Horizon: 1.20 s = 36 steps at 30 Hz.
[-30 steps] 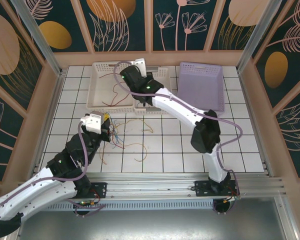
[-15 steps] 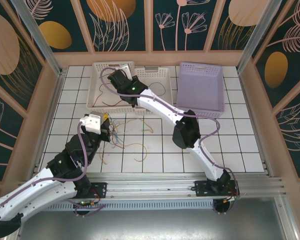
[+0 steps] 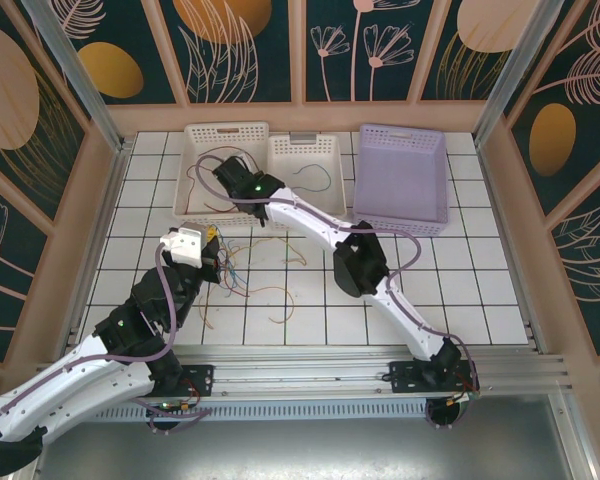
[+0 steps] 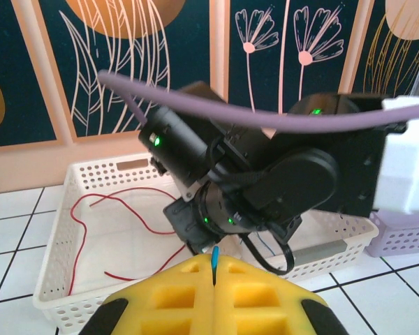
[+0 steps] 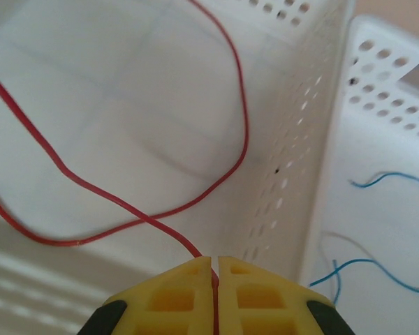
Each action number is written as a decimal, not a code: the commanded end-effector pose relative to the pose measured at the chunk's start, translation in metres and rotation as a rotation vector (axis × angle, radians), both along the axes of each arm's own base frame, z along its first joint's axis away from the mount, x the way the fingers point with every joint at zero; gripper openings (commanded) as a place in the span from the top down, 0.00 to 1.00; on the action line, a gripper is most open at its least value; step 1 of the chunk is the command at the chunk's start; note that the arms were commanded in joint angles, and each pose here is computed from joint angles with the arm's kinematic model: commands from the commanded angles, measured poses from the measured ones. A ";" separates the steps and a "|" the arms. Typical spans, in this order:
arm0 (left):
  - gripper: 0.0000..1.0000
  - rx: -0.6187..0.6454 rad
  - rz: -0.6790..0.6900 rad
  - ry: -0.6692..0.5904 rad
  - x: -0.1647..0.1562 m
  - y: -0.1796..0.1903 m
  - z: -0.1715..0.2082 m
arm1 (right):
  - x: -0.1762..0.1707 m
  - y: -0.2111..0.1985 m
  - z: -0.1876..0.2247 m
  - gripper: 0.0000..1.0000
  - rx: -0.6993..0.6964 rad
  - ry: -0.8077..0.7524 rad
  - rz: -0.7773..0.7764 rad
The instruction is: Untangle the cables
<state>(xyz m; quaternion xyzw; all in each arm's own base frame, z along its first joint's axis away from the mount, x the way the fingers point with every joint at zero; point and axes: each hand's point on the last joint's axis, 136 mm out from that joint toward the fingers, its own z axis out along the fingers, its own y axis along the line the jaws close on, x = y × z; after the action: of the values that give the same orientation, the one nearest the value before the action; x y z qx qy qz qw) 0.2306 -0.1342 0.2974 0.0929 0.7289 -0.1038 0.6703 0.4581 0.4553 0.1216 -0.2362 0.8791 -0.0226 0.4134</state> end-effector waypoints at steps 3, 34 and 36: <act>1.00 -0.022 0.017 -0.018 0.002 0.003 0.005 | -0.007 0.016 -0.019 1.00 0.002 0.041 0.066; 1.00 -0.016 0.018 -0.015 0.003 0.002 0.004 | -0.011 0.018 -0.025 0.88 0.027 0.103 0.092; 1.00 -0.016 0.018 -0.015 0.003 0.002 0.003 | -0.011 0.019 -0.019 0.85 0.042 0.099 0.095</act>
<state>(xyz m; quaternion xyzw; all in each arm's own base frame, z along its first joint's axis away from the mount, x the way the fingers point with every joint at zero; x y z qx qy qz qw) 0.2326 -0.1344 0.2950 0.0932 0.7317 -0.0992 0.6679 0.4518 0.4685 0.0803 -0.2683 0.8897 0.0070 0.3693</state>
